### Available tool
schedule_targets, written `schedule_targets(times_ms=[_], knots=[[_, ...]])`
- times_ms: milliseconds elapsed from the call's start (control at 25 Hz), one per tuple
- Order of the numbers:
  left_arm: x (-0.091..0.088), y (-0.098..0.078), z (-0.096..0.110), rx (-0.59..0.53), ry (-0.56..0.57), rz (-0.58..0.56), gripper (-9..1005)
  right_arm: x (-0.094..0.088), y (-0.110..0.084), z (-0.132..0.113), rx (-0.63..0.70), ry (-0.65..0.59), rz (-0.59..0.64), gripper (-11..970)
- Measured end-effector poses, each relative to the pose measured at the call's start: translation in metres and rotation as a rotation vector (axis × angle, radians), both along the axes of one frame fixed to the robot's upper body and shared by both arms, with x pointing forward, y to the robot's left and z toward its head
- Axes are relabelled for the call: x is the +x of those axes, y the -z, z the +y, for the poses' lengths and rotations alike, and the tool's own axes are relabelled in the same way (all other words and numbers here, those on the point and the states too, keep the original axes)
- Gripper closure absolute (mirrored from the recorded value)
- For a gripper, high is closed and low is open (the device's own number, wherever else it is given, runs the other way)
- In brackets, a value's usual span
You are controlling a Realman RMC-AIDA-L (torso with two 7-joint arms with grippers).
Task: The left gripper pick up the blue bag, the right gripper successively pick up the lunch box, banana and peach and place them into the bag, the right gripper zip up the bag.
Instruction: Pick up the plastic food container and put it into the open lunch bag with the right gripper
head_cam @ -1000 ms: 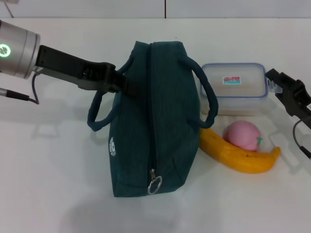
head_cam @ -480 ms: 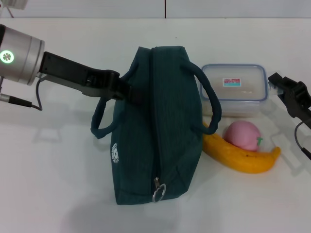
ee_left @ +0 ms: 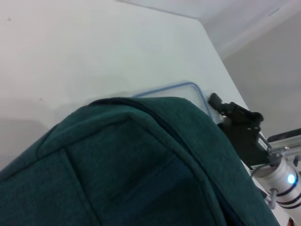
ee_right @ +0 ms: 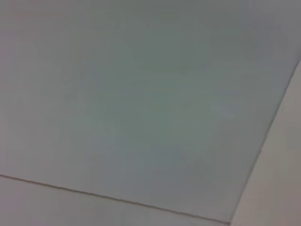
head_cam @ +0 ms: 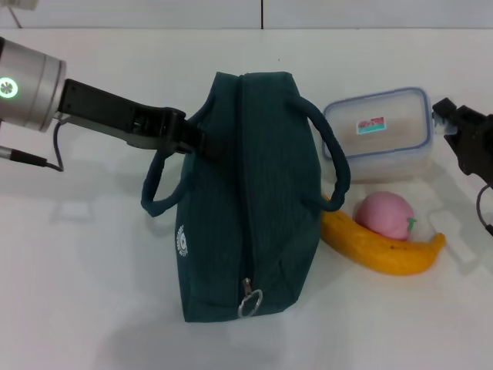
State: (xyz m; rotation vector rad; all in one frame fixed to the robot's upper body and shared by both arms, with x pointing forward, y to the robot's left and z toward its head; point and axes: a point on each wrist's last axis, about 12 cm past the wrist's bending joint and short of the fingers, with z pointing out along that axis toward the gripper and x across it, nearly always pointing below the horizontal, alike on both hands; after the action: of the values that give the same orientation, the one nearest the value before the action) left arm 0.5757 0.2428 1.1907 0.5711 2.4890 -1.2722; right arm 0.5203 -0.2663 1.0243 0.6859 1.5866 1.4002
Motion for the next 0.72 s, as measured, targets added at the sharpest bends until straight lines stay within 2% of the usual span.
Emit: schedule_targets(times_ms=[480, 600, 720], knots=[[0.003, -0.001, -0.001, 0.002, -0.005, -0.029, 932, -0.006, -0.002, -0.01, 0.191, 0.031, 0.055, 863], [0.004, -0.002, -0.001, 0.003, -0.008, -0.037, 932, -0.007, -0.01, -0.018, 0.24, 0.053, -0.002, 863], [0.005, -0.002, -0.001, 0.003, -0.007, -0.043, 932, -0.01, -0.024, -0.021, 0.303, 0.046, -0.115, 863]])
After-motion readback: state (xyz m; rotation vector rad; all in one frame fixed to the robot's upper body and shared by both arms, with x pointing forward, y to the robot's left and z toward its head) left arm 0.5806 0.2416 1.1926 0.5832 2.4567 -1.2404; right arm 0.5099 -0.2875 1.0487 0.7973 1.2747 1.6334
